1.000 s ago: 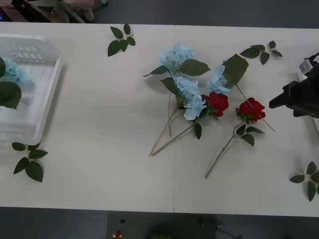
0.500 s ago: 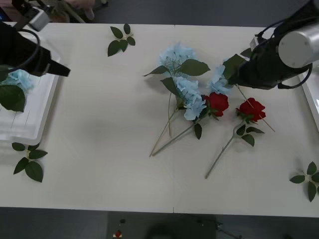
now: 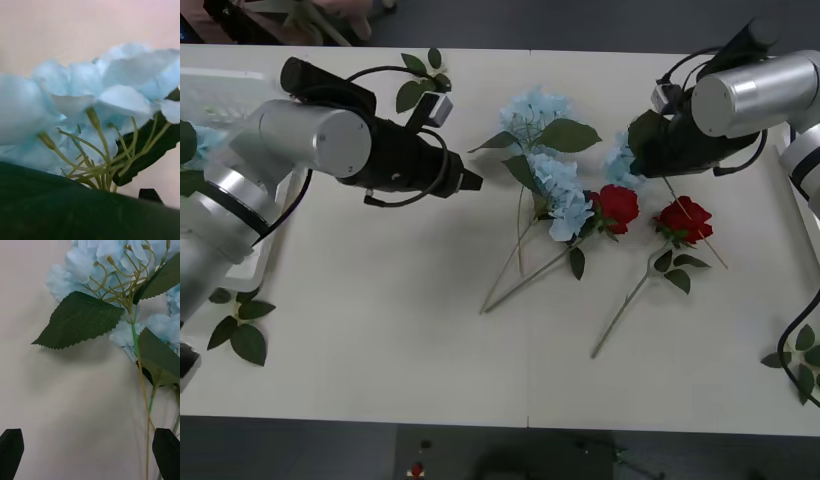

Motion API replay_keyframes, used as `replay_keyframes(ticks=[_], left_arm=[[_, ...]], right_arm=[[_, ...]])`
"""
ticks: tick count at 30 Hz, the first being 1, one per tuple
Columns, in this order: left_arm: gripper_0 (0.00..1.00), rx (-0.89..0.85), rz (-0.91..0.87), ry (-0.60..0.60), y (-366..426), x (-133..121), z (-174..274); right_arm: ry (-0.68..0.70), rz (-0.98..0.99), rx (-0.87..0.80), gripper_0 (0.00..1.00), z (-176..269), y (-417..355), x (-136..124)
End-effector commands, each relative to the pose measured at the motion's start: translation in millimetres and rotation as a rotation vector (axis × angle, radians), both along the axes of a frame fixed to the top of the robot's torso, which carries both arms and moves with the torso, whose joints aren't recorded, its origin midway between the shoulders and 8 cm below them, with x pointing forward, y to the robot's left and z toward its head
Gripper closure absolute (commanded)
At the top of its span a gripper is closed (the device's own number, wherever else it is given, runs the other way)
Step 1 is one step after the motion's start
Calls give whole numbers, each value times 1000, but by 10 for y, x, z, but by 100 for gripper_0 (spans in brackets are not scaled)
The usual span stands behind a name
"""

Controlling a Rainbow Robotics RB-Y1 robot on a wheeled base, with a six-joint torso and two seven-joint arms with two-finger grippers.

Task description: Put the red flowers into the right box and the blue flowers into the left box

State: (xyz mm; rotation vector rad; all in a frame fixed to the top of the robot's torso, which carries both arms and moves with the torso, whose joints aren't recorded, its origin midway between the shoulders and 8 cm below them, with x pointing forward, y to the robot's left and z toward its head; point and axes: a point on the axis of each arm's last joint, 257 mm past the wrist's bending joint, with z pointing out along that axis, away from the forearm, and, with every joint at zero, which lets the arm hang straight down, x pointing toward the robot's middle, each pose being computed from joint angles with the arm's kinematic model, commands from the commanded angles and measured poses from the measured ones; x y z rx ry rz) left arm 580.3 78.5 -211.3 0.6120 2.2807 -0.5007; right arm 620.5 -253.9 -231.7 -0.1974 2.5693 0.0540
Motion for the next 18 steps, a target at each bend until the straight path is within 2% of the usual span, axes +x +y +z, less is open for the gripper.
replay_keyframes(ticks=[1,6,12,16,17,18], left_arm=[[0,-40,83,-59,-92,401,244],[0,-92,128,-109,-301,697,362],[0,-136,87,-80,-779,655,391],[0,-148,68,-89,-923,616,364],[0,-136,58,-91,-958,592,313],[0,-132,55,-95,-968,586,297]], right_arm=[[-49,62,-86,29,172,-73,118],[-46,107,-183,29,40,-226,89],[-46,133,-228,30,65,-364,58],[-42,124,-233,61,40,-445,63],[-42,117,-230,79,35,-459,70],[-43,114,-227,88,30,-457,74]])
